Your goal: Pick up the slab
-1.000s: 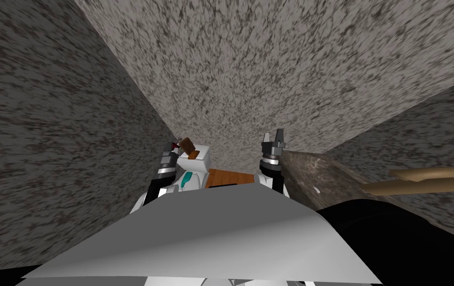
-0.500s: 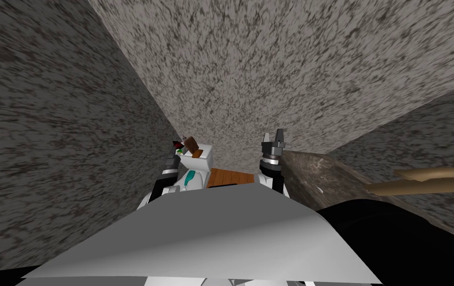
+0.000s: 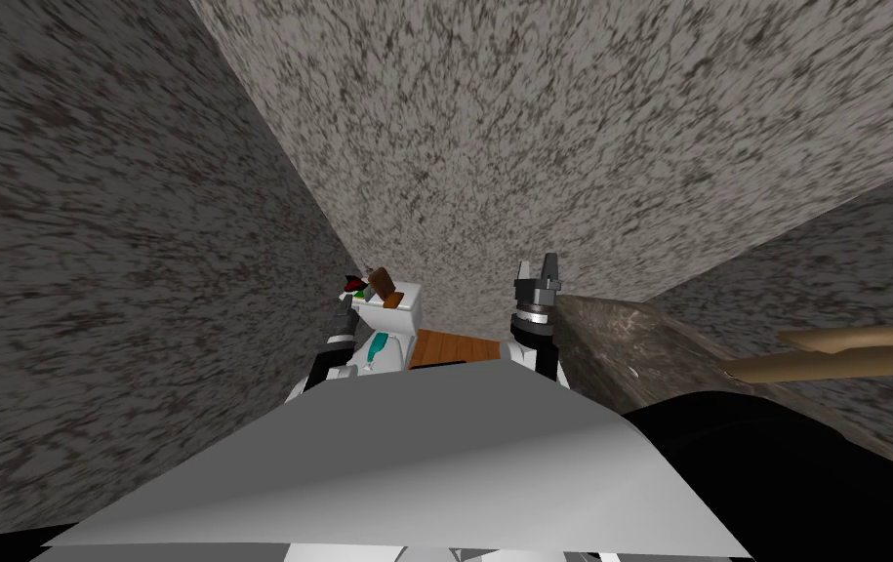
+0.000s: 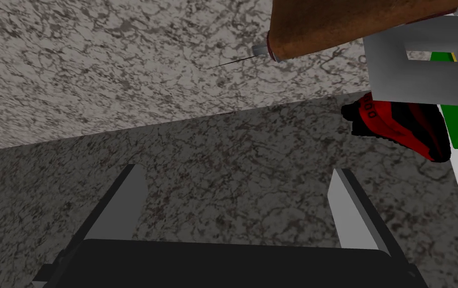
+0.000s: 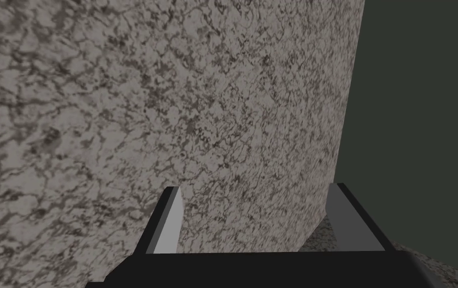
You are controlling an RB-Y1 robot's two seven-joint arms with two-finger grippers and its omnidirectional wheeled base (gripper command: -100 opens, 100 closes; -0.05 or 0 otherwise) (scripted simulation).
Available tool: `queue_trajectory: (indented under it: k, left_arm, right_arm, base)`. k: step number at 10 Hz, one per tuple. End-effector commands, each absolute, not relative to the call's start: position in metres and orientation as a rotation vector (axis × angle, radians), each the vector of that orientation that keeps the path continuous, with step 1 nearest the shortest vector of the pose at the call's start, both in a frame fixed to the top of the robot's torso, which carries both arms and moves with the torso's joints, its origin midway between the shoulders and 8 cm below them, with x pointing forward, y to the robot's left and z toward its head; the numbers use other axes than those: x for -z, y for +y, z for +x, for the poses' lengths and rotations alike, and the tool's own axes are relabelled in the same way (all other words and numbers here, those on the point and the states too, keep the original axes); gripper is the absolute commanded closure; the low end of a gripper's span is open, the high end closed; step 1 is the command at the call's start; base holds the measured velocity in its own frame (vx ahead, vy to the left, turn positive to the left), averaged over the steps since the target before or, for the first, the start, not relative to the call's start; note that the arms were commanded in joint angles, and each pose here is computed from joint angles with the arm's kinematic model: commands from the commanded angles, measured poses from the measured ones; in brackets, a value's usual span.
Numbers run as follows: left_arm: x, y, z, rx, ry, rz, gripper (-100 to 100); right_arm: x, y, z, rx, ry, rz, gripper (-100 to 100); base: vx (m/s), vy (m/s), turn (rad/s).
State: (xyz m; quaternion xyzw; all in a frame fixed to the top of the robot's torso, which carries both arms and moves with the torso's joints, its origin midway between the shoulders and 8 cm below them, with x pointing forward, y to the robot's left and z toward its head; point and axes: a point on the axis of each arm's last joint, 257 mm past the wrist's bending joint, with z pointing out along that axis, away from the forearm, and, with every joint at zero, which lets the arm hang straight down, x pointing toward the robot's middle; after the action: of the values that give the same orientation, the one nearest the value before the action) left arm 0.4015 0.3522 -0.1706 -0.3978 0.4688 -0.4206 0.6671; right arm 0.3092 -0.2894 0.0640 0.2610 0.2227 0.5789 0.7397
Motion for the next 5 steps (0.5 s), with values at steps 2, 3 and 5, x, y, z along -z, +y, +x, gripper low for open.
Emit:
queue_trajectory:
  k: [2,3,5]
  left_arm:
    - [0.202,0.352,0.408,0.94,1.1,-0.965,-100]
    - [0.218,0.347,0.412,0.943,1.124,-1.001,-100]
    - [0.243,0.336,0.418,0.954,1.167,-1.056,-100]
  right_arm:
    - [-0.064,-0.289,0.309,-1.27,0.489,0.573,0]
    - [-0.064,-0.289,0.309,-1.27,0.489,0.573,0]
    - [-0.064,-0.289,0.309,-1.27,0.489,0.573,0]
  base:
    - [-0.039,0.057,-0.018]
    - [-0.026,0.061,-0.064]
    - [-0.029,0.052,-0.09]
